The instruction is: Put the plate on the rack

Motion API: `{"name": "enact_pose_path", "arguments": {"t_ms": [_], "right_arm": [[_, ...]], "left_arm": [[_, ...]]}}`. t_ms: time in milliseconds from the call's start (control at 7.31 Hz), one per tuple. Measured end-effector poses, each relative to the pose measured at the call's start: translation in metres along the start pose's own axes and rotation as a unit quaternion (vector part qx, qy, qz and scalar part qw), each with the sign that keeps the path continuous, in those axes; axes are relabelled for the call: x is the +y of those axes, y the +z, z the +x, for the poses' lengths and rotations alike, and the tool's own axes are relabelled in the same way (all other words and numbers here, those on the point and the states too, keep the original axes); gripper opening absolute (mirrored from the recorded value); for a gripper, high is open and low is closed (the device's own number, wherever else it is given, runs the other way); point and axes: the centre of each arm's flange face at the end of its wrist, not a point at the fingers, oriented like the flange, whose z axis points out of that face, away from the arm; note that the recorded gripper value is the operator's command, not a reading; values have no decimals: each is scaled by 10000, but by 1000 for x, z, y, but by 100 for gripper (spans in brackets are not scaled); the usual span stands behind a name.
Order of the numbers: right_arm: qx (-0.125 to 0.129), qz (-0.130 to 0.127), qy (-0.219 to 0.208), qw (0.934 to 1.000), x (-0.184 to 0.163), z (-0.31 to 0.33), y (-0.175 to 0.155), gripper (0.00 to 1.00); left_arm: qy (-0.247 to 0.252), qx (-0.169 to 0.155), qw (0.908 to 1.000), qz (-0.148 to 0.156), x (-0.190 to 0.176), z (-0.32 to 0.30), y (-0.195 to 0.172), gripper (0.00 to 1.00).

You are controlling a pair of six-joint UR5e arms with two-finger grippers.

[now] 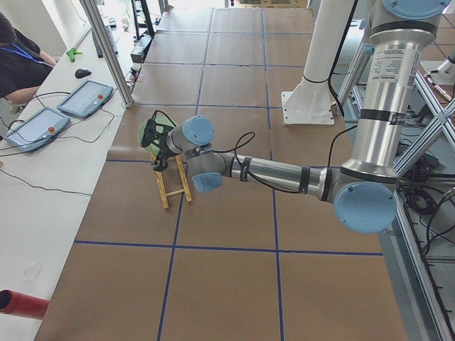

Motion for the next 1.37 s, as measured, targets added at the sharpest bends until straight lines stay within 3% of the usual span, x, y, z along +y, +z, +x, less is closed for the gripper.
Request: {"name": "enact_pose_path", "arguments": {"t_ms": [274, 684, 958, 1368], "right_arm": [[0, 2, 3, 10000, 0, 0, 0, 100], [0, 5, 1, 10000, 0, 0, 0, 100], [0, 5, 1, 10000, 0, 0, 0, 100], [0, 4, 0, 10000, 0, 0, 0, 100]], "left_arm": [[486, -661, 9954, -498, 24, -42, 6, 100], [965, -1418, 9726, -1572, 38, -85, 14, 100], [1044, -1501, 9593, -2153, 34, -117, -4, 100], [808, -1184, 9564, -2546, 54, -171, -53, 100]]}}
